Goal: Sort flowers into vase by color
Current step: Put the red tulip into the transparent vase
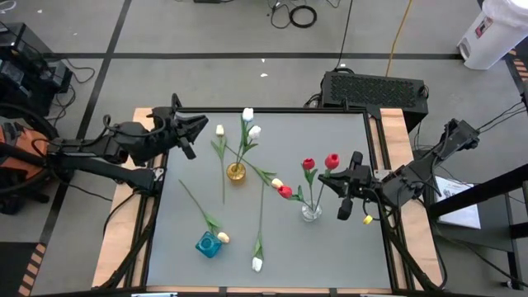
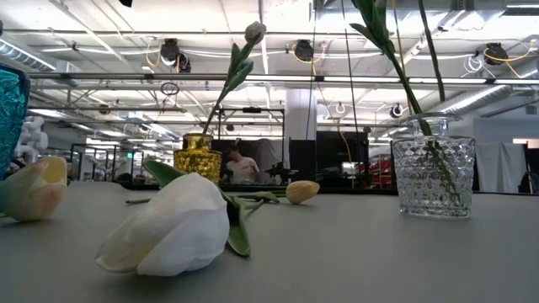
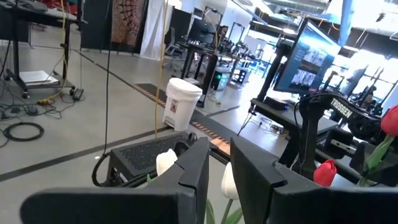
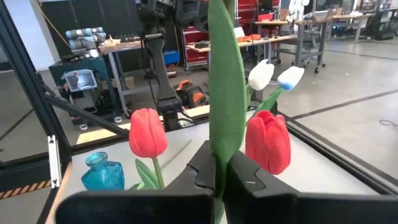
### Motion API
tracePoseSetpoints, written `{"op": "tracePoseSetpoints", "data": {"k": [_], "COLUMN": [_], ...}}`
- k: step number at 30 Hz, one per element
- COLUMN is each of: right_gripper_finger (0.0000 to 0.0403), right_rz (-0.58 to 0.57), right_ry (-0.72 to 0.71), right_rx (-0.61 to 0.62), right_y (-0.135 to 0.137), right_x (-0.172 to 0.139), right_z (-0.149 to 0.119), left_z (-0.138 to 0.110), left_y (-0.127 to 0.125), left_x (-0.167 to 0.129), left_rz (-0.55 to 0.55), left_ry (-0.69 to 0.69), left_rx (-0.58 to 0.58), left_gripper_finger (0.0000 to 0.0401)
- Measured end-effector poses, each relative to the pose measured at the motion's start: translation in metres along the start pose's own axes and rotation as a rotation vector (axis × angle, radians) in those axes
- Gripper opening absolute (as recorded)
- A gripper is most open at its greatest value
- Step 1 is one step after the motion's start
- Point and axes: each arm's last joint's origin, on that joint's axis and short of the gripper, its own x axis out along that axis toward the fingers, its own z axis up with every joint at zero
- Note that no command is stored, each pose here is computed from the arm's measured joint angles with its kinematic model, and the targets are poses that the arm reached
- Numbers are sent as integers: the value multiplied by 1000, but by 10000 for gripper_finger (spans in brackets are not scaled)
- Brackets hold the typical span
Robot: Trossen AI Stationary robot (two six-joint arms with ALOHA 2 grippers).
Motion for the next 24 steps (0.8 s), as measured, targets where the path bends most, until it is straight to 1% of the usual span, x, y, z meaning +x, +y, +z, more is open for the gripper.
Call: {"op": "tracePoseSetpoints", "data": {"k": [7,16,24], "right_gripper_finger": [0,0,0], "right_rz": [-54,-62,-67], "right_ry": [-19,-7,8], "right_rx": [-11,-2,-19], "right_y": [-2,1,5], "right_x": [1,6,10], "right_z": [1,-4,-9], "left_z": [0,0,0], "left_y": [0,0,0], "left_x": [0,0,0], "left_rz": [0,0,0], "left_ry": [0,-1,0], "left_rx": [-1,-1,-1], "left_gripper_finger": [72,72,72]}}
